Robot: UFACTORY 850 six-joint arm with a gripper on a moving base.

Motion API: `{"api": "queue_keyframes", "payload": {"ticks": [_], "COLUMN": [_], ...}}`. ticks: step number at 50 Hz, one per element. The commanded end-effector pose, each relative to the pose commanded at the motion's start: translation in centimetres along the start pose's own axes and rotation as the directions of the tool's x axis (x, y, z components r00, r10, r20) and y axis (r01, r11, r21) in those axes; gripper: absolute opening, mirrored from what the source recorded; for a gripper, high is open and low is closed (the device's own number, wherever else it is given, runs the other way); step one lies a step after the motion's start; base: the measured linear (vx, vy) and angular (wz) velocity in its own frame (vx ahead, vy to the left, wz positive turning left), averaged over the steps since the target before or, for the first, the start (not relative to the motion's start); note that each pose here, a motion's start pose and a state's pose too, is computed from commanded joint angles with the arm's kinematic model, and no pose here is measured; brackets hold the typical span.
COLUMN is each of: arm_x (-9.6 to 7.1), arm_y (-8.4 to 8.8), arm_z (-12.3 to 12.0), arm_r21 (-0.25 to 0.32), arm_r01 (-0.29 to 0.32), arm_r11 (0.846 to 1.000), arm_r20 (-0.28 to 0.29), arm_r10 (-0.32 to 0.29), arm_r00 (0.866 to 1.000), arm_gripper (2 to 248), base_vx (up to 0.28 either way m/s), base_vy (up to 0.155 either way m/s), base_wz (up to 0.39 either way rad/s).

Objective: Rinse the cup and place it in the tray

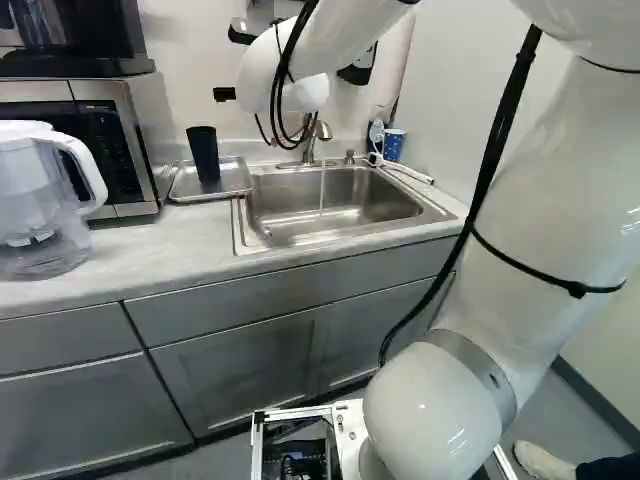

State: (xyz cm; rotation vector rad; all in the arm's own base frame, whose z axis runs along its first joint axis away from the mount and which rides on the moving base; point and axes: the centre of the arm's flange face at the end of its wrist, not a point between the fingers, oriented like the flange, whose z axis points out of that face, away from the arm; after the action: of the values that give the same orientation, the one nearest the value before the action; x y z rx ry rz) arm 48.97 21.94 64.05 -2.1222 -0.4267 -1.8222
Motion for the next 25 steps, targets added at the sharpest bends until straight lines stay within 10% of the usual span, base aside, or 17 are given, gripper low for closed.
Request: {"api": "queue_keyframes", "payload": {"ticks": [25], "arm_x": [2.4], "arm_y": [3.9], "arm_z": [-0.3], "arm_r21": [-0.076], "arm_r01": [-0.010], "arm_r11": [0.997], "arm_r20": [0.006], "arm_r10": [0.010], "arm_r00": [1.000], "arm_gripper": [247], "base_vx": [0.000], "base_vy": [0.000], "base_wz": [0.000]}}
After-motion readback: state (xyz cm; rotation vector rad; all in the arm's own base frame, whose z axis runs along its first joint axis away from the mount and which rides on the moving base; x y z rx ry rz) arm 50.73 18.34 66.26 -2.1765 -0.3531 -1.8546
